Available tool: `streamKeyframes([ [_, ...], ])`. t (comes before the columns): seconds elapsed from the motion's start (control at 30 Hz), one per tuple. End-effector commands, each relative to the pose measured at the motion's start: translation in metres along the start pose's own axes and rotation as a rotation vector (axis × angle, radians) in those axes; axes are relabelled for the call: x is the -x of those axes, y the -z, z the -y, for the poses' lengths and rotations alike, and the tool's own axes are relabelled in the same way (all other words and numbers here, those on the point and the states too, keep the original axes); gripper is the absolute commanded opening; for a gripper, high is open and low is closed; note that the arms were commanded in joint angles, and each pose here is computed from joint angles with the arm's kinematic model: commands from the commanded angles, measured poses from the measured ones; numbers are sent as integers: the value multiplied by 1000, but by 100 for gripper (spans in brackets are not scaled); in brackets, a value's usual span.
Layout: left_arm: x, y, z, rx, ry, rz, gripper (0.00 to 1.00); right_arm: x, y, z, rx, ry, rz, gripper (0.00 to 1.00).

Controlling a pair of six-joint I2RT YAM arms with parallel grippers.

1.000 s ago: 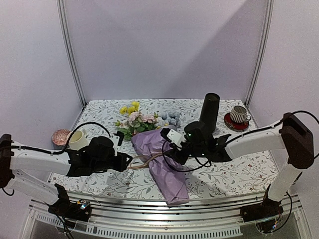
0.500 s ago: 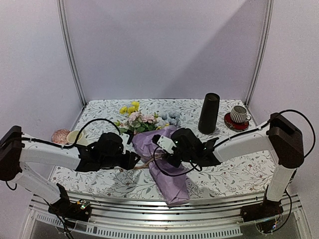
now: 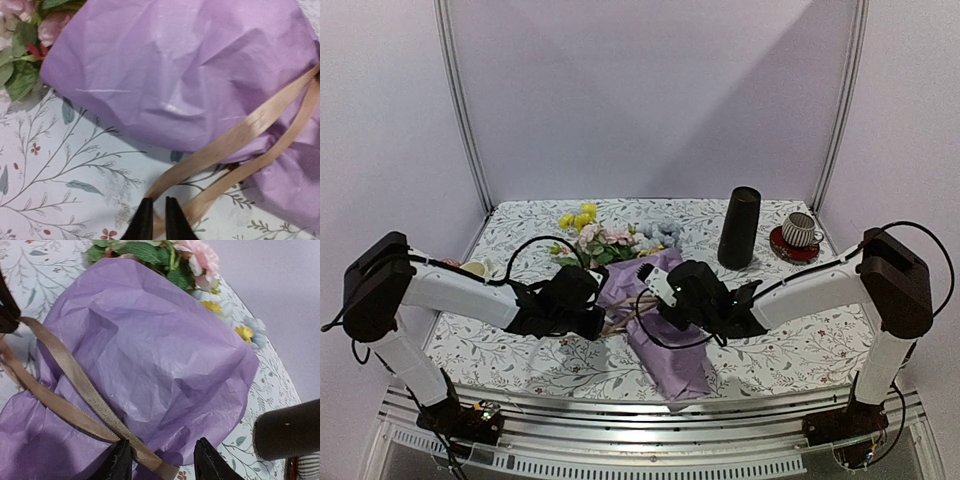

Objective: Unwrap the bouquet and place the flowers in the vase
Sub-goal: Untie the half-tied ribbon from the folded wrapping paper.

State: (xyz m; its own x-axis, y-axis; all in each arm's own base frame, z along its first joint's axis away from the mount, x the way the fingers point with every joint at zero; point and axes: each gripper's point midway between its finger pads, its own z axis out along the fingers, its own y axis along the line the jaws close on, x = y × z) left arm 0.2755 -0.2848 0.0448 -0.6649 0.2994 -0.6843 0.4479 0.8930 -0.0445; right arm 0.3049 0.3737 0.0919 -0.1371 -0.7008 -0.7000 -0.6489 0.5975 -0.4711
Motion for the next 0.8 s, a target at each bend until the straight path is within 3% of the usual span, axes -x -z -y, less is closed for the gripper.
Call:
streamKeyframes([
  [0.0,-7,2,-22,131,11,-26,6,-9,7,43,-240,-71,-28,45],
  [0.1,-8,7,-24,124,25,-13,0,-13,13,56,-270,-120,-24,45],
  [0.27,-7,13,-25,112,34,-1,0,-1,27,41,-97,-158,67,46],
  [0.43,5,20,-2,-10,4,45,0,-1,35,36,-9,-173,92,47],
  [0.6,25,30,24,-111,-60,108,6,-3,44,48,70,-266,118,46],
  [0.77,40,31,35,-137,-87,141,10,4,54,29,208,-196,153,45],
])
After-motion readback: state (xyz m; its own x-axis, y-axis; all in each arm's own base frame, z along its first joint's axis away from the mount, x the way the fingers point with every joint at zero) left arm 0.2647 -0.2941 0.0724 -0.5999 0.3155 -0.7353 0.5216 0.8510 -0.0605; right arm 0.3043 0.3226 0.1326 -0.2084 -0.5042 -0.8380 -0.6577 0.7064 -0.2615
